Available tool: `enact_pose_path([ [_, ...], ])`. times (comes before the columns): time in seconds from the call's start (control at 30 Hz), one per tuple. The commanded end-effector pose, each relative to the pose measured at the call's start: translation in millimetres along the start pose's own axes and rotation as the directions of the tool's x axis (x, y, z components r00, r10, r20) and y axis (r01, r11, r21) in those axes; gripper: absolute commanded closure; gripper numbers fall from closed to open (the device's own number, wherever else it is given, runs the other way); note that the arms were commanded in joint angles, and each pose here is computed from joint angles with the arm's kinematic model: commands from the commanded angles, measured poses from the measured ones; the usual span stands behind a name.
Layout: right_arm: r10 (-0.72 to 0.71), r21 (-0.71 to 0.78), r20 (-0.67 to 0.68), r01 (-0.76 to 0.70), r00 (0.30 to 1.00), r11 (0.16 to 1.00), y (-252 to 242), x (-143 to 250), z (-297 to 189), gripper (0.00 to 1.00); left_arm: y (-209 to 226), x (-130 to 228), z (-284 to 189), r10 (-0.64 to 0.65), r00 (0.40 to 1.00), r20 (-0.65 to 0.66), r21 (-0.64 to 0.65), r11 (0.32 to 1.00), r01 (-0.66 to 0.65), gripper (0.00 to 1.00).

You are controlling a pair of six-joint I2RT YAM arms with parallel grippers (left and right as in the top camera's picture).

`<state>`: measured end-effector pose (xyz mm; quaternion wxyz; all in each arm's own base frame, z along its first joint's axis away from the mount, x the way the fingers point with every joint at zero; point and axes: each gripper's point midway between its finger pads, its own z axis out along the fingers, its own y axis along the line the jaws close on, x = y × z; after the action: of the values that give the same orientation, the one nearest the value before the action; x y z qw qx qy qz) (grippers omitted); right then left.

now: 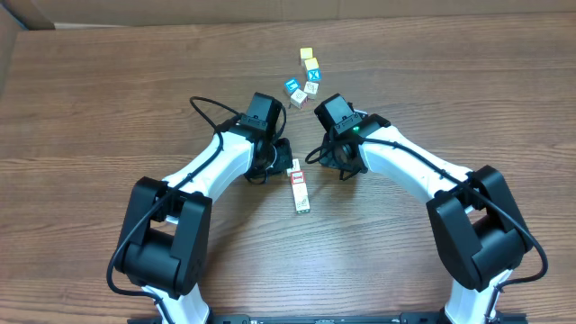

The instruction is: Flip 4 blocks

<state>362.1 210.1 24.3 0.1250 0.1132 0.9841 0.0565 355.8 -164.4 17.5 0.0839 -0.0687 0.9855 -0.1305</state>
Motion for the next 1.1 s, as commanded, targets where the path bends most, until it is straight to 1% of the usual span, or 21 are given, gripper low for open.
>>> enact_pose_path([
  [0.0,-0.001,0.004,0.004,0.001,1.000,1.000,0.8,0.6,0.9,0.90,-7.1,-1.0,1.5,-0.013,1.000,-0.008,0.019,1.000,0.013,0.96],
  [0.2,-0.001,0.004,0.004,0.001,1.000,1.000,0.8,0.6,0.9,0.90,-7.4,-0.7,1.5,-0.018,1.000,-0.009,0.021,1.000,0.018,0.96],
  [0.33,-0.001,0.005,0.004,0.001,1.000,1.000,0.8,0.6,0.9,0.90,-11.5,1.8,1.3,-0.018,1.000,-0.024,0.045,0.999,0.019,0.96],
  [1.07,-0.002,0.007,0.001,0.002,1.000,1.000,0.2,1.3,0.9,0.90,-11.0,1.4,1.4,-0.036,0.999,-0.023,0.041,0.998,0.037,0.96],
])
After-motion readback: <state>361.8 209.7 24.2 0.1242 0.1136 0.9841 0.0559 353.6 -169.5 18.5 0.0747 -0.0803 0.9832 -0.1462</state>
